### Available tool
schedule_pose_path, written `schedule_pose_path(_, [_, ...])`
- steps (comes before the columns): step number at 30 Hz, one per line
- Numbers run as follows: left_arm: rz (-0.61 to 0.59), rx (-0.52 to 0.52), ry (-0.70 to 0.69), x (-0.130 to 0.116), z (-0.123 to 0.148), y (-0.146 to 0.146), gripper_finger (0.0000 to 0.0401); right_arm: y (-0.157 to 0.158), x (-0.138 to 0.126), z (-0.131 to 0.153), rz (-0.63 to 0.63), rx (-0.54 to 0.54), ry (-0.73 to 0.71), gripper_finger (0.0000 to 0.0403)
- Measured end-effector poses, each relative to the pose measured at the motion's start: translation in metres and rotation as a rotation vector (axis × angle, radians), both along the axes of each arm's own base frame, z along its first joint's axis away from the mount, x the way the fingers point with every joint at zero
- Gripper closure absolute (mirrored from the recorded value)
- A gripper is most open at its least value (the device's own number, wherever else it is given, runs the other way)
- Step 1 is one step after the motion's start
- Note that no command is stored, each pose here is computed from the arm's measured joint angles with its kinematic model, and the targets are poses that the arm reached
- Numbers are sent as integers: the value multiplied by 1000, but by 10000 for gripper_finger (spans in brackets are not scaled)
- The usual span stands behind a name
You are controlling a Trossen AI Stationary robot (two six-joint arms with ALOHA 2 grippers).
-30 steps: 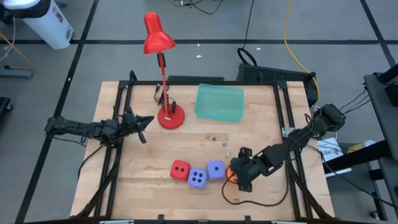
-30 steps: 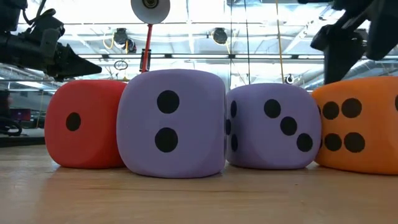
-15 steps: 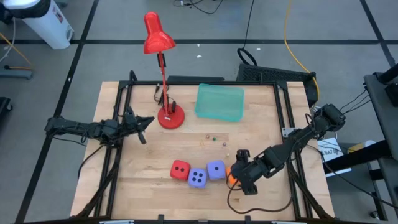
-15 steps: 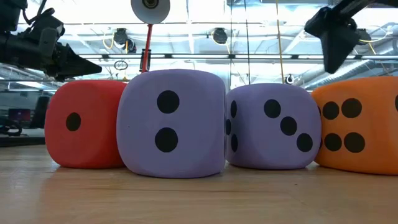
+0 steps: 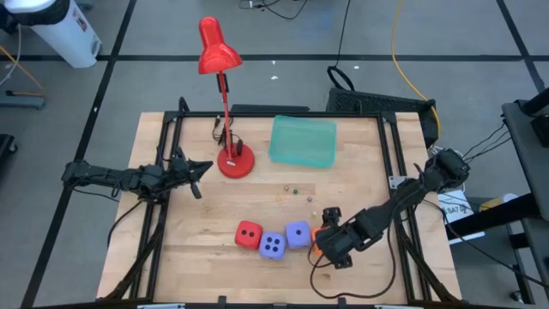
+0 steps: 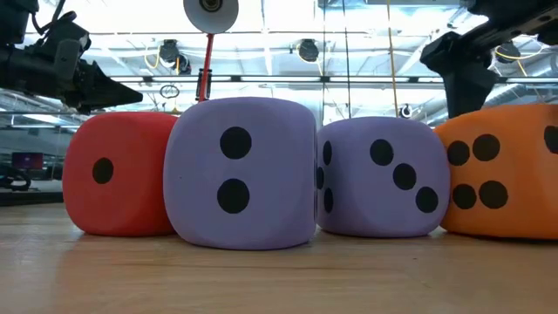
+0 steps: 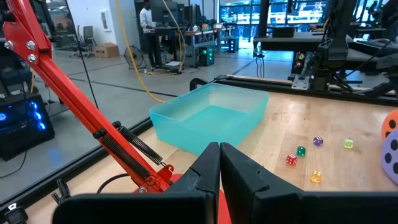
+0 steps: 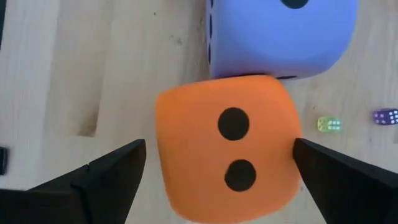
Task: Pick & Place Dice
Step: Put the big orange dice into the green bin
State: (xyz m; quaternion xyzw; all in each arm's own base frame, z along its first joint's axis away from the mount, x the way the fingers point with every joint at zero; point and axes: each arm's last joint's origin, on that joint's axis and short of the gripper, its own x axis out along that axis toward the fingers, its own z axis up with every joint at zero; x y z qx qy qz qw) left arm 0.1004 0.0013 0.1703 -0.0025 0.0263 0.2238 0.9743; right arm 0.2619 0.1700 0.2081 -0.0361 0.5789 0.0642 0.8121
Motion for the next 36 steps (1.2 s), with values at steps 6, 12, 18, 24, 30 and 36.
schedule_pose_path(6, [-1,0,0,0,0,0,380,-1,7,-20,-4,-60,55,4])
schedule_pose_path(12, [-1,-3,5,0,-1,0,380,5,10,-42,20,-66,130,4])
schedule_pose_path(18, [-1,-4,5,0,-1,0,380,18,10,-60,55,-90,146,4])
schedule_pose_path(24, [0,-4,6,0,-1,0,380,21,8,-60,14,-120,118,4])
schedule_pose_path(30, [0,-13,5,0,-1,0,380,17,5,-46,-87,-128,48,7])
schedule_pose_path(36, [1,-31,-1,0,-1,0,380,16,1,-23,-133,-118,-64,8])
